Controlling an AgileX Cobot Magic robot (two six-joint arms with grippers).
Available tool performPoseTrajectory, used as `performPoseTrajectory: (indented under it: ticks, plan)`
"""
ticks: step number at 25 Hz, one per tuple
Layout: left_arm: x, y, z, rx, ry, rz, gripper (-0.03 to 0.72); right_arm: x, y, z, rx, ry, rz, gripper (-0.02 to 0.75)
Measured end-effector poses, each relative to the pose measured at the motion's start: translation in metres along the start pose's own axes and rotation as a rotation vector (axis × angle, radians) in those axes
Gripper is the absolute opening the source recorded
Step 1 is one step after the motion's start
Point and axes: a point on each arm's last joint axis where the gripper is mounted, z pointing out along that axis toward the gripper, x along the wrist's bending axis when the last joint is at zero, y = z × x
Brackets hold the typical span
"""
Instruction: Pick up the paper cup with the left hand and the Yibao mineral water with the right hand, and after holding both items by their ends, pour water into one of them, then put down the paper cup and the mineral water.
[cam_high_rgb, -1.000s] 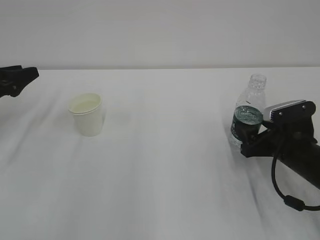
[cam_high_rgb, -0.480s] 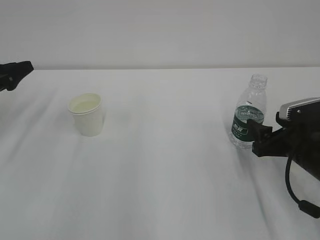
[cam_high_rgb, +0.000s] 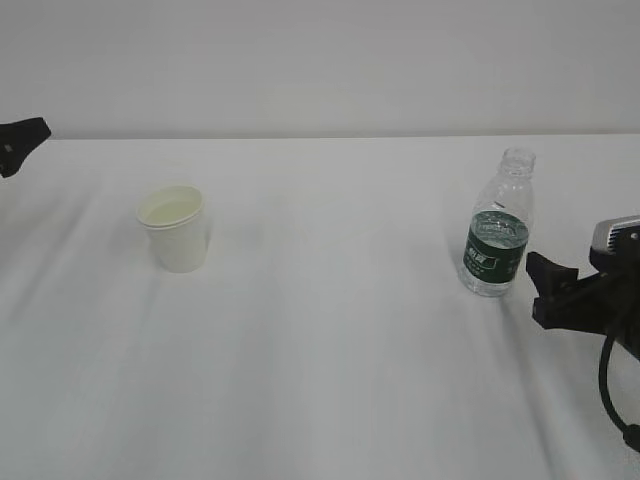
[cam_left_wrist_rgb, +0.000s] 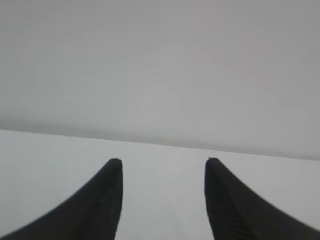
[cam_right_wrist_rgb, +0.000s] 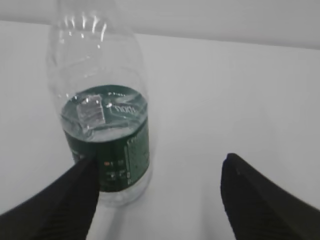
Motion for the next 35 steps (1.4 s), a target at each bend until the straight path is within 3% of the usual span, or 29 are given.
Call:
performPoseTrajectory:
  ticks: [5,9,12,16,22,26,35]
  plan:
    - [0.001,-0.025,-0.019,0.027,0.101,-0.033,0.342,-0.001,-0.003,-0.005,0.014,-0.009,0.002,0.573]
    - [0.001,-0.044,-0.043,0.020,0.251,-0.110,0.301,-0.002,0.015,-0.011,-0.058,-0.014,0.003,0.572]
    - [-0.005,-0.041,-0.052,0.005,0.280,-0.108,0.295,-0.004,0.033,-0.022,-0.139,-0.021,0.025,0.572]
    - [-0.021,-0.017,-0.055,-0.061,0.262,-0.070,0.290,-0.006,0.057,-0.037,-0.212,-0.030,0.043,0.572]
    - [-0.058,0.042,-0.065,-0.192,0.213,0.027,0.258,-0.009,0.079,-0.058,-0.239,-0.036,0.058,0.572]
    - [-0.079,0.066,-0.076,-0.234,0.207,0.016,0.256,-0.010,0.097,-0.065,-0.199,-0.030,0.059,0.572]
    - [-0.121,0.109,-0.106,-0.319,0.211,-0.057,0.250,-0.015,0.169,-0.094,-0.271,-0.041,-0.040,0.572]
